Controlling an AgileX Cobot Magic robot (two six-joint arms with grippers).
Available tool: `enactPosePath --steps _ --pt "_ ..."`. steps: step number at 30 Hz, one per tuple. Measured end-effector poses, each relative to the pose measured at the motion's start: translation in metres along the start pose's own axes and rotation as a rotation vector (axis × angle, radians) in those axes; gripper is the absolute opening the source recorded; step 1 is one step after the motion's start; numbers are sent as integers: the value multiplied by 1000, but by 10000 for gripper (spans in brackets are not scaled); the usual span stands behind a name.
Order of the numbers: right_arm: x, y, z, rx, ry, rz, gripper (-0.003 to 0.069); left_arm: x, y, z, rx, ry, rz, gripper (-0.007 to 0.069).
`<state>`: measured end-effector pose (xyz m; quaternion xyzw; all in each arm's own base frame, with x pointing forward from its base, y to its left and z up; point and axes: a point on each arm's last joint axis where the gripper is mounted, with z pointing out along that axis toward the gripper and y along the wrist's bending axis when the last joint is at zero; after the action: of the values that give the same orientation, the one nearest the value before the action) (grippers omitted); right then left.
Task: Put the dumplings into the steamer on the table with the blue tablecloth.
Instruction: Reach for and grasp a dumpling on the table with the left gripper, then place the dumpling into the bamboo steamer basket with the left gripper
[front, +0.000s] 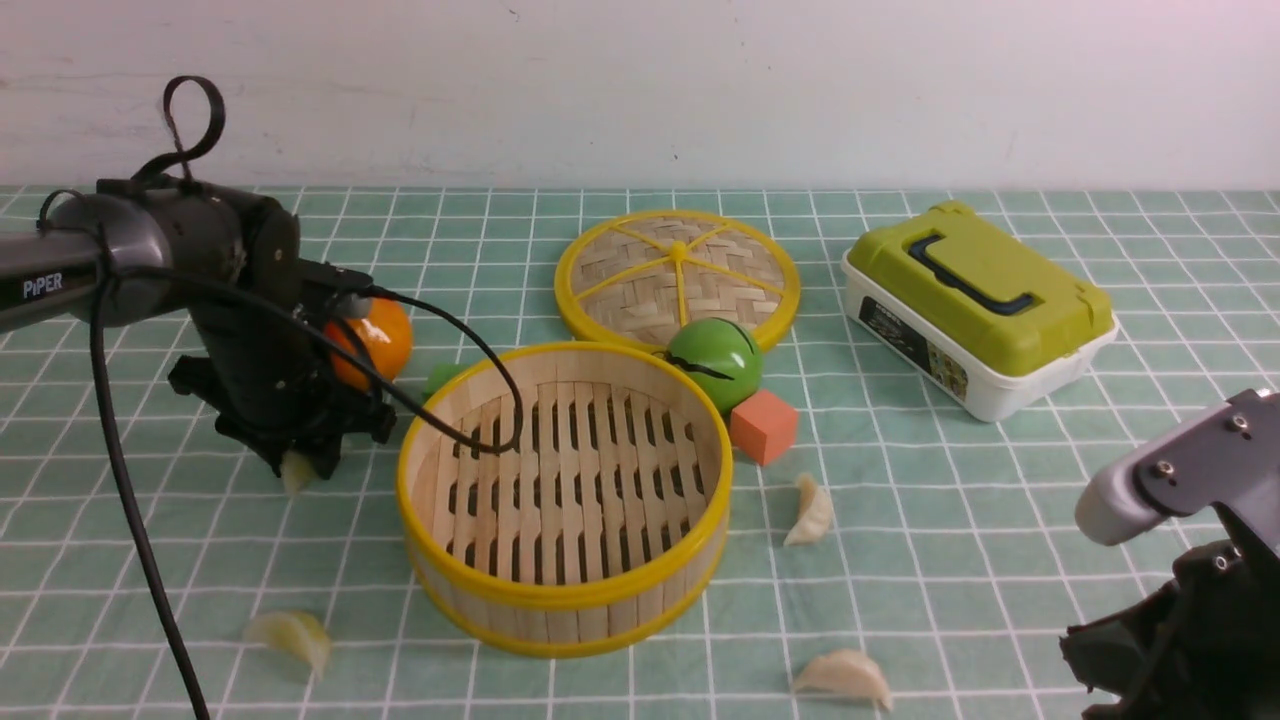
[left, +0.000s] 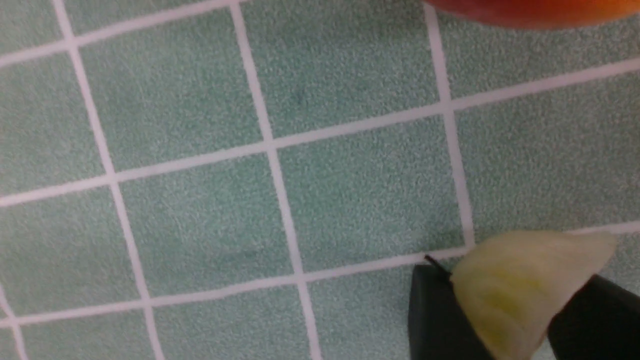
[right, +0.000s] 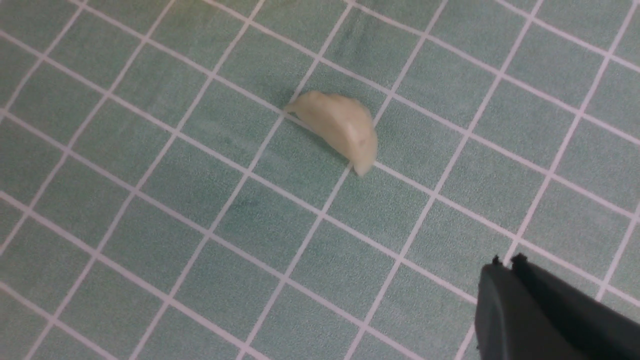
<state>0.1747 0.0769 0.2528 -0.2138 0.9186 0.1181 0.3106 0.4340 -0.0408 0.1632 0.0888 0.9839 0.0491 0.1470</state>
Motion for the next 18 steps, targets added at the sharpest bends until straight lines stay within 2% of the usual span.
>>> enactPosePath --steps 2,8,10,11,13,16,18 --pt "0 0 0 -2 -2 4 9 1 0 -1 0 9 -65 207" --pt "-1 2 0 -21 -11 35 9 5 3 -24 0 33 -139 211" --pt "-1 2 0 -23 -15 40 9 2 1 -61 60 -41 -201 211" --pt "-1 2 0 -23 -15 40 9 2 0 -61 68 -40 -208 211" --pt "-2 2 0 -23 -19 42 9 0 -9 -99 202 -125 -299 211" --pt "-2 2 0 -22 -23 42 10 -4 -29 -124 327 -201 -327 210" --pt "-2 2 0 -22 -25 43 13 -8 -58 -129 407 -227 -311 209"
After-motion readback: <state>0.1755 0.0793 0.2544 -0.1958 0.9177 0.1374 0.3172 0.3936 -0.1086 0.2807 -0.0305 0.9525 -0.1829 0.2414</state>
